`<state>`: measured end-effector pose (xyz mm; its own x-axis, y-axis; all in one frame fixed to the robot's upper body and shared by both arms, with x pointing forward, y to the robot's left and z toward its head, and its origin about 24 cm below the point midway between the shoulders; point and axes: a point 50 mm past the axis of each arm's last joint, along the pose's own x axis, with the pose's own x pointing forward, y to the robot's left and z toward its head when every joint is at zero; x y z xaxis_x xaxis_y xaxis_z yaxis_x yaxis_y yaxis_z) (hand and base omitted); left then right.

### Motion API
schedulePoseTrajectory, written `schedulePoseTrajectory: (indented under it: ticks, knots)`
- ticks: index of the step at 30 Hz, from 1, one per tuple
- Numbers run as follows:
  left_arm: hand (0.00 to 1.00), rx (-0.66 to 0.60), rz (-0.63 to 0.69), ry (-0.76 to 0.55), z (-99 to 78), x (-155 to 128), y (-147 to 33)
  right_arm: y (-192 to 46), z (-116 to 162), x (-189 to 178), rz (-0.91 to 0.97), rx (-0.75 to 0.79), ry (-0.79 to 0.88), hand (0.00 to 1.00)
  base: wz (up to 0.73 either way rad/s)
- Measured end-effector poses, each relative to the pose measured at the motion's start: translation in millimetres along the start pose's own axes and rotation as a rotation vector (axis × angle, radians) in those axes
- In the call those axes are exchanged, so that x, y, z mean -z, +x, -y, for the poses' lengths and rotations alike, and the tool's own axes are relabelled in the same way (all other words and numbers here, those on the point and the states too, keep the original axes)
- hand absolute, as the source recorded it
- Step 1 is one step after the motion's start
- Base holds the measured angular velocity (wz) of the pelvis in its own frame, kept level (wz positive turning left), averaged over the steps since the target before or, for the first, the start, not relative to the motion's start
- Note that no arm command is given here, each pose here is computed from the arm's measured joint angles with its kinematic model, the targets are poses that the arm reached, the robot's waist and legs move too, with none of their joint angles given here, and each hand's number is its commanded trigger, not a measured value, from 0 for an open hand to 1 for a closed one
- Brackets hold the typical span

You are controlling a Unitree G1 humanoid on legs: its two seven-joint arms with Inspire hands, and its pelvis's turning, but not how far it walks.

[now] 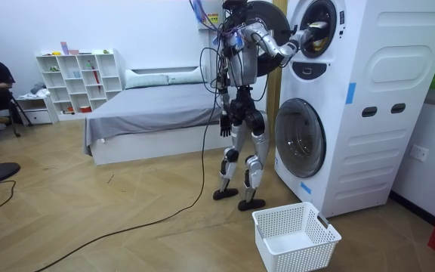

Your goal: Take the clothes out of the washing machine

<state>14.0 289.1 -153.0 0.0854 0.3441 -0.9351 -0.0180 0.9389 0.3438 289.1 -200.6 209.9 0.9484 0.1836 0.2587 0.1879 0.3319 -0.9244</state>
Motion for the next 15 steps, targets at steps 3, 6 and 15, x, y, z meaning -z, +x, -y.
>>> schedulePoseTrajectory:
  ticks: [3,6,15]
  knots:
    - [0.00,0.017,-0.010,0.000,0.9,0.9,-0.1,0.5,4.0,3.1,-0.029,-0.022,-0.077,0.00,0.01]
    - [0.00,0.029,-0.017,-0.012,0.7,2.4,-0.3,2.4,5.4,5.8,-0.058,-0.033,-0.129,0.00,0.00]
    - [0.00,0.025,-0.023,-0.038,-1.1,4.5,-0.1,2.4,1.2,8.9,-0.082,-0.121,-0.149,0.00,0.00]
